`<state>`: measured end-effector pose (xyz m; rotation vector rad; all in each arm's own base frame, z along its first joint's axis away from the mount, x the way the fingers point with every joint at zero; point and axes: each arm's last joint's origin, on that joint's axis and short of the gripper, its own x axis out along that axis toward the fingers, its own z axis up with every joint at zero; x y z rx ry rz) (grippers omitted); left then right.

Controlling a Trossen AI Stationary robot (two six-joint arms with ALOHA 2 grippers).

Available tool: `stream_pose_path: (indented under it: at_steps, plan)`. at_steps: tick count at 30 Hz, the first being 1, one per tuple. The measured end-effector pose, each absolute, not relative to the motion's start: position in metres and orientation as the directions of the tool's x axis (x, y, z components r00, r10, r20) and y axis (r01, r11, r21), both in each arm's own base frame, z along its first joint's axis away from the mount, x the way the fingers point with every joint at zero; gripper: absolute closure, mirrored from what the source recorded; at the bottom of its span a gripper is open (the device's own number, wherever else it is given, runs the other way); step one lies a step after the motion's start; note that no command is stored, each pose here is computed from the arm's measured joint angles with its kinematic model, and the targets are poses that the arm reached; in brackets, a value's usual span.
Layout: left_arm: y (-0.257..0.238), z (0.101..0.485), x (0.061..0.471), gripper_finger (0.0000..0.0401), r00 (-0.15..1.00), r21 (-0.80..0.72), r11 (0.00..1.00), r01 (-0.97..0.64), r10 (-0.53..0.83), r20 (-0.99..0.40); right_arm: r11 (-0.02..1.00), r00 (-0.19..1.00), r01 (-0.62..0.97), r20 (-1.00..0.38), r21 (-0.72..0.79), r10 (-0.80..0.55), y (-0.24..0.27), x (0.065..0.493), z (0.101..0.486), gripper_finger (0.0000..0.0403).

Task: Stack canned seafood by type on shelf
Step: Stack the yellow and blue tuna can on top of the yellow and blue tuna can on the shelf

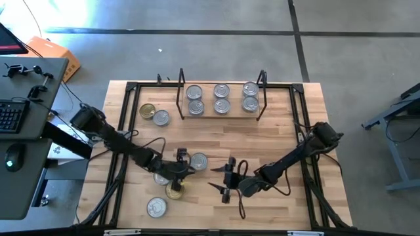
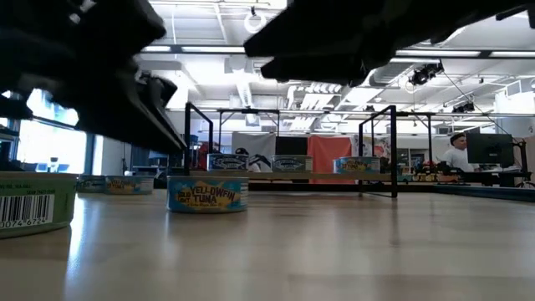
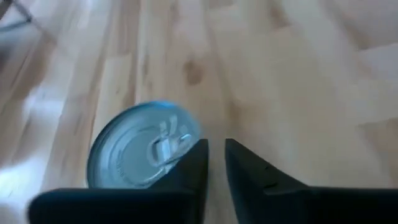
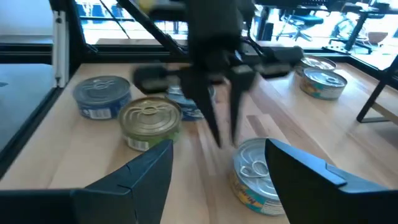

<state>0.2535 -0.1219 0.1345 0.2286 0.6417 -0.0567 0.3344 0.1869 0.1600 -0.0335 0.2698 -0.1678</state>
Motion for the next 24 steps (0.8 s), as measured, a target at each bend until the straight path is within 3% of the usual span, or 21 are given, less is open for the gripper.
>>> stream_pose_path:
  at_steps: [6, 11, 15, 19, 21, 24]
  plan:
    - [-0.118, 0.118, 0.262, 0.0276, 0.794, 0.246, 0.961, 0.13, 0.048, -0.606, 0.986, 0.951, 0.161, -0.258, -0.052, -0.169, 0.187, 0.334, 0.162, 0.0155]
    - [-0.119, 0.109, 0.263, 0.0258, 0.777, 0.27, 0.949, 0.16, 0.047, -0.627, 0.983, 0.949, 0.177, -0.256, -0.05, -0.184, 0.181, 0.337, 0.162, 0.0155]
    - [-0.12, 0.103, 0.265, 0.0291, 0.774, 0.284, 0.947, 0.153, 0.063, -0.63, 0.985, 0.95, 0.168, -0.261, -0.044, -0.174, 0.178, 0.34, 0.162, 0.0155]
    - [-0.12, 0.104, 0.265, 0.0357, 0.78, 0.285, 0.948, 0.146, 0.067, -0.622, 0.995, 0.946, 0.076, -0.311, -0.061, -0.092, 0.175, 0.341, 0.159, 0.0155]
    - [-0.12, 0.105, 0.266, 0.0386, 0.789, 0.282, 0.947, 0.158, 0.051, -0.613, 0.994, 0.933, -0.005, -0.358, -0.114, -0.036, 0.173, 0.342, 0.155, 0.0155]
    - [-0.122, 0.108, 0.268, 0.039, 0.815, 0.275, 0.947, 0.167, 0.024, -0.579, 0.96, 0.904, -0.108, -0.427, -0.26, -0.014, 0.17, 0.34, 0.148, 0.0155]
